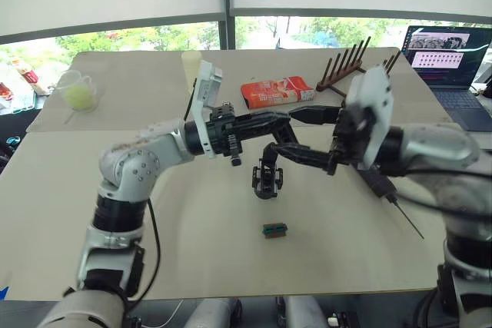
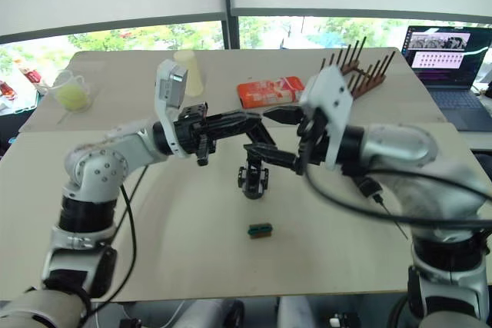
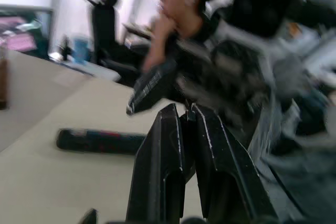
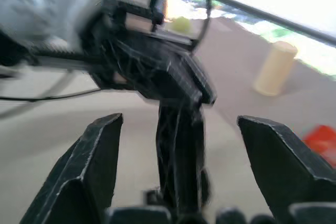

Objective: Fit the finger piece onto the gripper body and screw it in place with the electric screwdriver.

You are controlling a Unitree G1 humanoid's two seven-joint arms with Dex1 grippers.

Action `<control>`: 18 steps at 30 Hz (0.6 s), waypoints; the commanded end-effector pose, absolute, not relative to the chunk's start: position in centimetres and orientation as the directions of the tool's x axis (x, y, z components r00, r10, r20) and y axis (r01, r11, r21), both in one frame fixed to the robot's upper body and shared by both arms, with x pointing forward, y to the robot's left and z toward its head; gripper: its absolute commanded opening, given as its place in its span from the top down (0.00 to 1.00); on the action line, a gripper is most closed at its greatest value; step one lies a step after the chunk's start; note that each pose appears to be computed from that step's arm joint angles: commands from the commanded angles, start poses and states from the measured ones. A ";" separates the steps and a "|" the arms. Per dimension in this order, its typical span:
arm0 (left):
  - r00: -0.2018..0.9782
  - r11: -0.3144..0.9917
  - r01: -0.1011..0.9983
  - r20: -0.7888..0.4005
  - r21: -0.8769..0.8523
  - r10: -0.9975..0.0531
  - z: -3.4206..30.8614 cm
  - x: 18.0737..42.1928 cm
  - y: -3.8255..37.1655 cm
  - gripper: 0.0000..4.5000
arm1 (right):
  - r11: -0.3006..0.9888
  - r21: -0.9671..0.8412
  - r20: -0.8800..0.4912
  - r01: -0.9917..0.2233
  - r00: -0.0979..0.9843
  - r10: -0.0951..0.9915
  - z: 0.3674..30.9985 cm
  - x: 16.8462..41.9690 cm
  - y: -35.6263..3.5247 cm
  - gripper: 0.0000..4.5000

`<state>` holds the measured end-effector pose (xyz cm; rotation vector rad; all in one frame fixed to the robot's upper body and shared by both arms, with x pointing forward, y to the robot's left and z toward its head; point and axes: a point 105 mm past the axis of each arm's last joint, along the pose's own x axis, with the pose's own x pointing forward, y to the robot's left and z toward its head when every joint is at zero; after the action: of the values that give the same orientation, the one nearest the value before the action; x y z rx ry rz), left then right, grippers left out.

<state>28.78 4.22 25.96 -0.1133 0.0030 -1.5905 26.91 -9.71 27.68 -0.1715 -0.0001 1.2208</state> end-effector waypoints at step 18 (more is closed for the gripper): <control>-0.246 -0.247 0.968 -0.029 0.036 -0.969 27.8 28.8 3.4 1.00 | 0.158 0.035 -0.224 -0.987 0.146 0.964 25.9 26.6 -9.0 0.33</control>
<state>29.04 3.31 26.32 0.0224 0.0493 -1.8161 27.03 -9.37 24.73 -0.0842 0.2829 1.3819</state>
